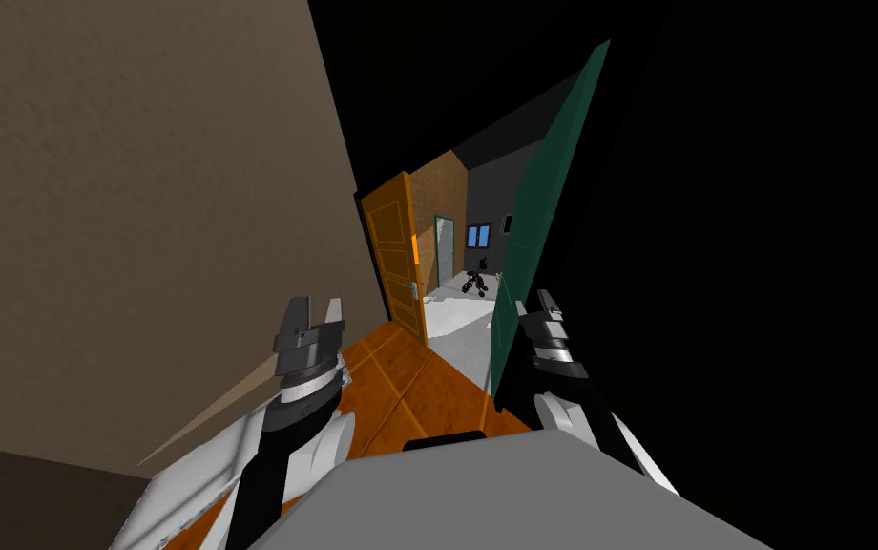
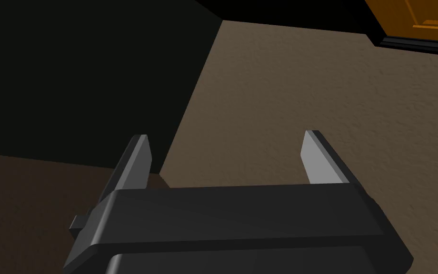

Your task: Push the door open

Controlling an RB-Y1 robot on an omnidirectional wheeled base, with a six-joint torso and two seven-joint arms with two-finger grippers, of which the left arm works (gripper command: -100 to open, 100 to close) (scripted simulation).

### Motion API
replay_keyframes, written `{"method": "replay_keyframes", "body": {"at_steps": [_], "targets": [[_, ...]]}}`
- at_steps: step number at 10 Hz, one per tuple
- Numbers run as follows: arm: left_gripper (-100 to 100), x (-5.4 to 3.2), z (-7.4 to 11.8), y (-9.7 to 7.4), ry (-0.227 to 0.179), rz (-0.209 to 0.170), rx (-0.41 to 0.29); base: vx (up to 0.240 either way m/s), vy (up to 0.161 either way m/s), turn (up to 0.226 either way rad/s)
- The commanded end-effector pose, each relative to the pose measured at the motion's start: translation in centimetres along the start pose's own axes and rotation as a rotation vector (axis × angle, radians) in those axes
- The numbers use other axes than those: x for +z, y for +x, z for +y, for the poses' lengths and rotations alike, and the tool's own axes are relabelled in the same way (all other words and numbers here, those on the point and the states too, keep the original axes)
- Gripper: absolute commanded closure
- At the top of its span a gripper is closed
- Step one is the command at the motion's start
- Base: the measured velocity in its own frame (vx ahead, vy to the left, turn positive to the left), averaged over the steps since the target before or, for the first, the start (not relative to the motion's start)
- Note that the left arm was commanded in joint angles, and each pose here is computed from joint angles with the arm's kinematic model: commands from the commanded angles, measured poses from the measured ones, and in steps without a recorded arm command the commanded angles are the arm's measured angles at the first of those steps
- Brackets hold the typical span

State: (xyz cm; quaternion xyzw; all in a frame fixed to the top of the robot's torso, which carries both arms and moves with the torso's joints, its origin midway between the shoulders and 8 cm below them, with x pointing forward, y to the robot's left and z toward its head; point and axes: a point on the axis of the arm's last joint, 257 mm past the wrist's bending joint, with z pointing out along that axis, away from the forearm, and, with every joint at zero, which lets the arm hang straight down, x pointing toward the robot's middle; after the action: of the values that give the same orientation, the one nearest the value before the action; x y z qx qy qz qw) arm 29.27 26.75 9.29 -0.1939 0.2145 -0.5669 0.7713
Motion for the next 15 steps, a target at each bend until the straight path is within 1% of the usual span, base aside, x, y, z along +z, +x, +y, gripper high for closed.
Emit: {"method": "replay_keyframes", "body": {"at_steps": [1, 2, 3, 4, 6, 7, 12, 15], "targets": [[-100, -0.16, 1.2, 0.4, -0.019, 0.012, -0.005, -0.027, 0.039, -0.152], [-100, -0.29, 2.1, 0.6, -0.032, 0.020, -0.008, 0.070, 0.155, -0.077], [-100, -0.35, 2.5, 0.8, -0.039, 0.024, -0.009, 0.074, 0.149, -0.073], [-100, -0.49, 3.5, 1.0, -0.055, 0.032, -0.012, 0.064, 0.132, -0.099], [-100, -0.68, 4.8, 1.4, -0.074, 0.042, -0.016, 0.070, 0.105, -0.078], [-100, -0.87, 6.0, 1.7, -0.094, 0.051, -0.020, 0.071, 0.107, -0.137], [-100, -1.50, 9.8, 2.6, -0.155, 0.075, -0.029, 0.038, 0.110, -0.097], [-100, -1.98, 12.5, 3.2, -0.199, 0.089, -0.035, 0.059, 0.107, -0.110]]}}
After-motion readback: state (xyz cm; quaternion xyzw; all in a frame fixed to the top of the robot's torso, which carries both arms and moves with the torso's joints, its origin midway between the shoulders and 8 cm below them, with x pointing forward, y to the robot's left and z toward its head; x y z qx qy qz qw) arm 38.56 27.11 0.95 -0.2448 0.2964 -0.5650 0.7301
